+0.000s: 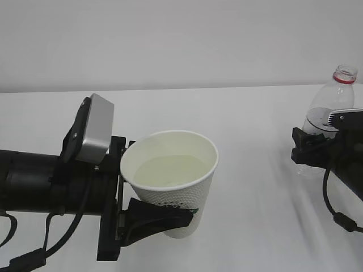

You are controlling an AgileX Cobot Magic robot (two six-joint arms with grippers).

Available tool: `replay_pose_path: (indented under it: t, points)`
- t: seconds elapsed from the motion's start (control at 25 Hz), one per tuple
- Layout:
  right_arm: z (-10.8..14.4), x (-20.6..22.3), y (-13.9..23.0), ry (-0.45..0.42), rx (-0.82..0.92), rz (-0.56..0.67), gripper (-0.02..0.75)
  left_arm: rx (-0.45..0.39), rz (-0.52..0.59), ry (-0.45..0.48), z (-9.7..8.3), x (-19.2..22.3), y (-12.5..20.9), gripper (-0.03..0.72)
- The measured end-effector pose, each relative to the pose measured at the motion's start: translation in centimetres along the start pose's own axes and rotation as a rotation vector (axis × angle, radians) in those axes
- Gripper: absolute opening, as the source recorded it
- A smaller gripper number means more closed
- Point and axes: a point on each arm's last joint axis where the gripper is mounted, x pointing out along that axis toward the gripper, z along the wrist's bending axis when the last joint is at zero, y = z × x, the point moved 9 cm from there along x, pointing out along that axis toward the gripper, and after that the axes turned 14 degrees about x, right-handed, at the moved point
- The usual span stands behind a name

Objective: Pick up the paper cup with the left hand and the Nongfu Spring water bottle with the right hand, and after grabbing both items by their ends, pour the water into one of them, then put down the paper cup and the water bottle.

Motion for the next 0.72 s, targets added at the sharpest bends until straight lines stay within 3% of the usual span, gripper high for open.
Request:
replay_pose_path:
  t: [0.72]
  points:
    - [-0.19,-0.62,0.71,0.005,-0.002,0.021,0.592,0.000,-0.008,0.003,-0.05,0.00,-0.14,0.528]
